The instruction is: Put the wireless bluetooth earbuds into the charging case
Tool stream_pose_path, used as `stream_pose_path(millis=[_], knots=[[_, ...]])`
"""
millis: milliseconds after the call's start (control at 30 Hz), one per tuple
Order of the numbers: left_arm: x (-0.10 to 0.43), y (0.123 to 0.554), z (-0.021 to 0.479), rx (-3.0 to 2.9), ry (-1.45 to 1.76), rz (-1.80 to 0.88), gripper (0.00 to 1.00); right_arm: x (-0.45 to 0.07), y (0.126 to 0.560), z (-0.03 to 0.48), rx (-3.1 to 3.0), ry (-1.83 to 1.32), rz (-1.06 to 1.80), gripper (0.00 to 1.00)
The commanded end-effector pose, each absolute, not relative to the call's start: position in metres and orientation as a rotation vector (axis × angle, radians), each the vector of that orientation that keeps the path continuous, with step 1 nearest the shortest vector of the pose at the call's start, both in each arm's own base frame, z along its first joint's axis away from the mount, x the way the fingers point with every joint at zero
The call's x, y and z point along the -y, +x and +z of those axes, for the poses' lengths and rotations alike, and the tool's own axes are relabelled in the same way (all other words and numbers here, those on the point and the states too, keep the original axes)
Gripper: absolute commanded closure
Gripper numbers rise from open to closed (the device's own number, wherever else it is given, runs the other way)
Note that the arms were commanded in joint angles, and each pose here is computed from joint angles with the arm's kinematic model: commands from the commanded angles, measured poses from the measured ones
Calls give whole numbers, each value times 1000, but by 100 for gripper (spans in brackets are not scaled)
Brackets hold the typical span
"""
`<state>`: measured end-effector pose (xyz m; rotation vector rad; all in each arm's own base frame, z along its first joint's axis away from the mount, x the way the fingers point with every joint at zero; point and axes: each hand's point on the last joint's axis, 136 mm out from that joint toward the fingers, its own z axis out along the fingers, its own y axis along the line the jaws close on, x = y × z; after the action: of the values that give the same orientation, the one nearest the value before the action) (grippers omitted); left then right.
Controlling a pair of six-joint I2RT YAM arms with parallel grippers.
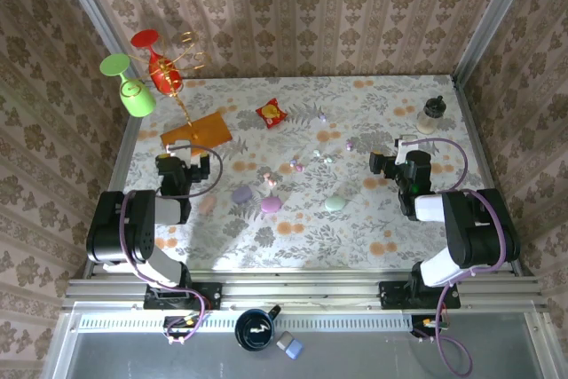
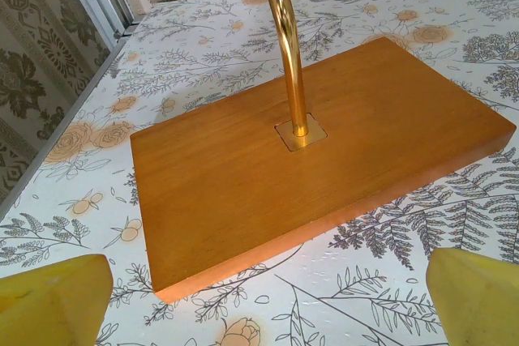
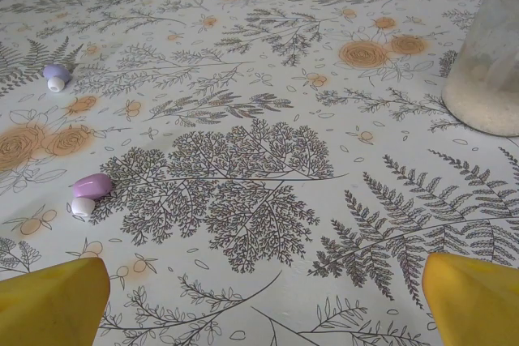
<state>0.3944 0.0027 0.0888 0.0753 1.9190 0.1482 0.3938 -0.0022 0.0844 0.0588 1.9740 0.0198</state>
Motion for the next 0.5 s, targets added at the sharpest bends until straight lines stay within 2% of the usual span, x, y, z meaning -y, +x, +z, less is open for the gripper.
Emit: stream_pose_path(millis=[0,467], knots=[[-4,400,97,-1893,58,142,0,2,401,97,-1929,39,8,0],[-3,400,97,-1892,61,141,0,1,400,96,-1932,39,9,0]])
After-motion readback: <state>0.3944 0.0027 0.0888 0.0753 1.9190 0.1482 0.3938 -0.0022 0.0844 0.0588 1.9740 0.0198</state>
